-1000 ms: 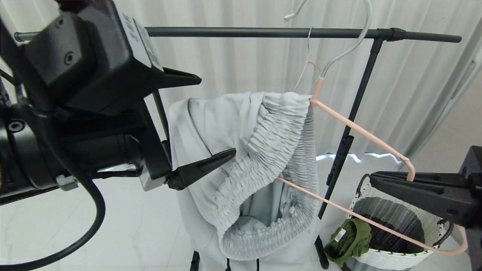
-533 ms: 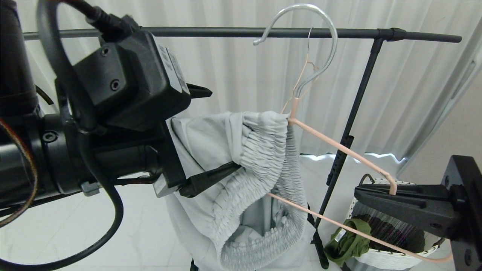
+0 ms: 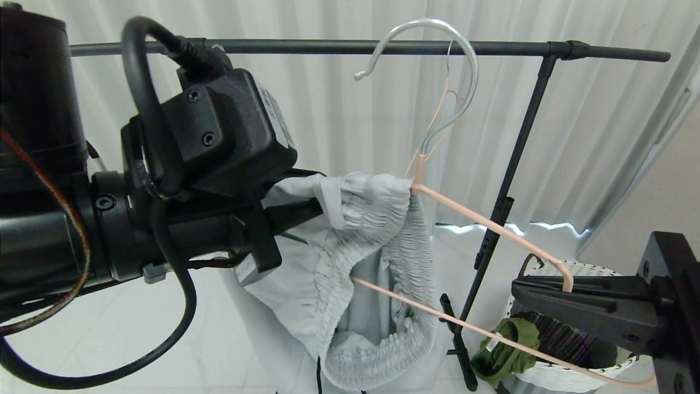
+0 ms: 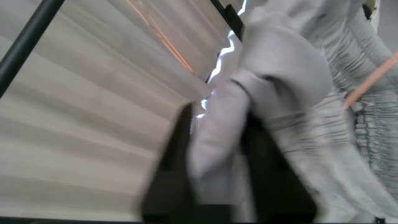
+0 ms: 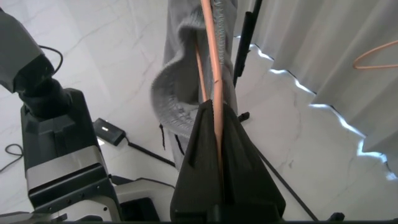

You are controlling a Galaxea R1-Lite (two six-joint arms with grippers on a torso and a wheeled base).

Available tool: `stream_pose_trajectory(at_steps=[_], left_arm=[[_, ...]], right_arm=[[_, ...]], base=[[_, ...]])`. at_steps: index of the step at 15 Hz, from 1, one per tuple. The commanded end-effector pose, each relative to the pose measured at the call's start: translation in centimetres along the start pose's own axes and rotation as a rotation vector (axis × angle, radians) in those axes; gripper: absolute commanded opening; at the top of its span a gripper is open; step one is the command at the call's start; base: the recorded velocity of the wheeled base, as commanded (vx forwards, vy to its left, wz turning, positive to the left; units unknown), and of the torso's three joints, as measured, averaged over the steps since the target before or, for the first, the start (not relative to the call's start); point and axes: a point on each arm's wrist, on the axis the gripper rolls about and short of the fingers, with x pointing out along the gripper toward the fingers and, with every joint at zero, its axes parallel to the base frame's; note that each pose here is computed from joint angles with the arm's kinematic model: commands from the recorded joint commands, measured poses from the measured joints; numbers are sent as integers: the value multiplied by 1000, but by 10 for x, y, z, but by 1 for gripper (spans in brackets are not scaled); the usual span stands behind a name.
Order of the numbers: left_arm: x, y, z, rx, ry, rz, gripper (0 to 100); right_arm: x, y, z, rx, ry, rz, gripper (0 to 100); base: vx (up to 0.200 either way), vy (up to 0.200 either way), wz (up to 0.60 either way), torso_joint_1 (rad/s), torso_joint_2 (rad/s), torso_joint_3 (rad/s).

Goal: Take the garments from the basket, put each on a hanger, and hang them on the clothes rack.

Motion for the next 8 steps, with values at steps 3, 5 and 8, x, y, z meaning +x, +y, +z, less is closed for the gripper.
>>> stream_pose_trajectory(at_steps=[3,5,8], left_arm=[[1,-1,-1,-1,3,-4,0],[1,-1,-1,-1,6,-4,0],[1,-2,-3,-4,13,-7,0]], right_arm=[[-1,1,1,-1,-8,5,0],[-1,1,1,-1,-8,4,0],[-1,1,2,-2,-11,2,0]], base=[[0,0,0,0,0,0],[0,0,0,0,0,0],[0,0,0,0,0,0]])
